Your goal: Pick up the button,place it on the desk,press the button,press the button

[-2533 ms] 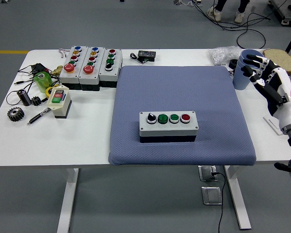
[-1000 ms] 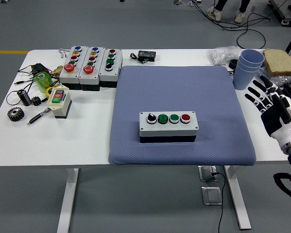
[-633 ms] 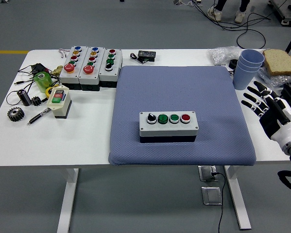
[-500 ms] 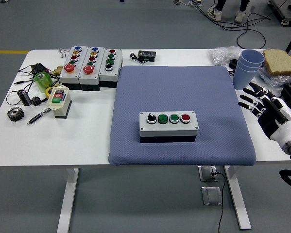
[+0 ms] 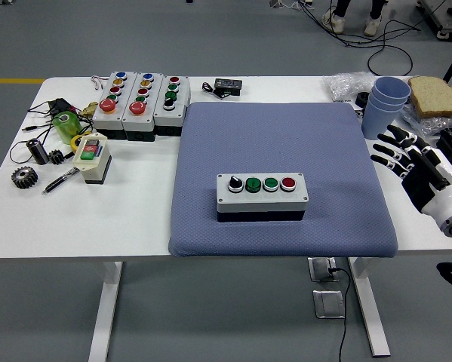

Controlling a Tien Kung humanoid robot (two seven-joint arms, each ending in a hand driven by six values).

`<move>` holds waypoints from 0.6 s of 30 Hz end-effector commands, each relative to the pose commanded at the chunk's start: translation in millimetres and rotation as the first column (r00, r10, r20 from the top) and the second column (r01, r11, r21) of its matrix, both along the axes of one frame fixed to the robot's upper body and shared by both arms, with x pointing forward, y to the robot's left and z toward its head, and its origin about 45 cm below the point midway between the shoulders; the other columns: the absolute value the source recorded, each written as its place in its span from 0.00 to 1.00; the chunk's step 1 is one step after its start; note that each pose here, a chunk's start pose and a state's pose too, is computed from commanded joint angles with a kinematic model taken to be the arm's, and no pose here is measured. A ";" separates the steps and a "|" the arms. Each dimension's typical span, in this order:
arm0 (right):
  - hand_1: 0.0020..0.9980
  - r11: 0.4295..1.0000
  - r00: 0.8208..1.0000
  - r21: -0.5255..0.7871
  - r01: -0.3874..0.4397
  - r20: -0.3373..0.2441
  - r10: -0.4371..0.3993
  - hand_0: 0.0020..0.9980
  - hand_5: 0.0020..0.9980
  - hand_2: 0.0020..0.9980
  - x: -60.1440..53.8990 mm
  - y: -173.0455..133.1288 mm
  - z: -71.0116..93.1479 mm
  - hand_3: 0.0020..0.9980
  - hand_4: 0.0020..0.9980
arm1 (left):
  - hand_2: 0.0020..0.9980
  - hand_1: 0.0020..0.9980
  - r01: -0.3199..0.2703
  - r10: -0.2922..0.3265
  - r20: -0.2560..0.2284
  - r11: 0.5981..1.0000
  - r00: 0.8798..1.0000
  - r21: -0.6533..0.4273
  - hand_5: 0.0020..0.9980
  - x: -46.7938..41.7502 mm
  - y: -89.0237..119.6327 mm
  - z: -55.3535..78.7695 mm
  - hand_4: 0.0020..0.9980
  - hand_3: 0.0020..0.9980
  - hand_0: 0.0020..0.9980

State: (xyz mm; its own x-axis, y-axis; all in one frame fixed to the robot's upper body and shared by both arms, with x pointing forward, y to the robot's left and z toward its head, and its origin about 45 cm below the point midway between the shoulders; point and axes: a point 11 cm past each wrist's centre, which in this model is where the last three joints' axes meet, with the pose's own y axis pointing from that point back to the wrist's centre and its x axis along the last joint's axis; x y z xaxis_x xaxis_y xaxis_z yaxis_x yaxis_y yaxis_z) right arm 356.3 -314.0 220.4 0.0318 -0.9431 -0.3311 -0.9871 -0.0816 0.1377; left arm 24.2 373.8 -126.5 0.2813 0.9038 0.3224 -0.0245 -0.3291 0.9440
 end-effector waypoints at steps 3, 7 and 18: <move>0.60 1.000 1.000 -0.002 -0.003 0.003 0.003 0.66 0.37 0.64 0.0 0.6 0.4 0.65 0.79 | 0.72 0.70 0.001 -0.001 0.001 1.000 1.000 0.000 0.74 0.4 -0.1 0.0 0.38 0.64 0.65; 0.60 1.000 1.000 -0.005 -0.005 0.011 0.005 0.66 0.37 0.64 -0.5 0.6 1.5 0.65 0.79 | 0.72 0.70 0.004 -0.004 0.002 1.000 1.000 0.000 0.74 2.0 -0.5 0.1 0.38 0.64 0.65; 0.61 1.000 0.999 -0.009 -0.009 0.033 0.009 0.66 0.36 0.65 -2.2 -0.3 5.6 0.65 0.79 | 0.72 0.70 0.010 -0.010 0.002 1.000 1.000 0.003 0.74 4.7 0.6 0.6 0.38 0.64 0.64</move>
State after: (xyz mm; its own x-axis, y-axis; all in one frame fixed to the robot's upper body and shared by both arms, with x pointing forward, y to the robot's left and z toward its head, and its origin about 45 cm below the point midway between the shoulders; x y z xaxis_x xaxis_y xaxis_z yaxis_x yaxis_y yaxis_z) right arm 354.1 -314.3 226.0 0.0512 -0.9457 -0.3211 -0.9904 -0.0895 0.1055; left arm 28.9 374.3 -125.9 0.2894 0.9001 0.3256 -0.0296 -0.3316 0.9430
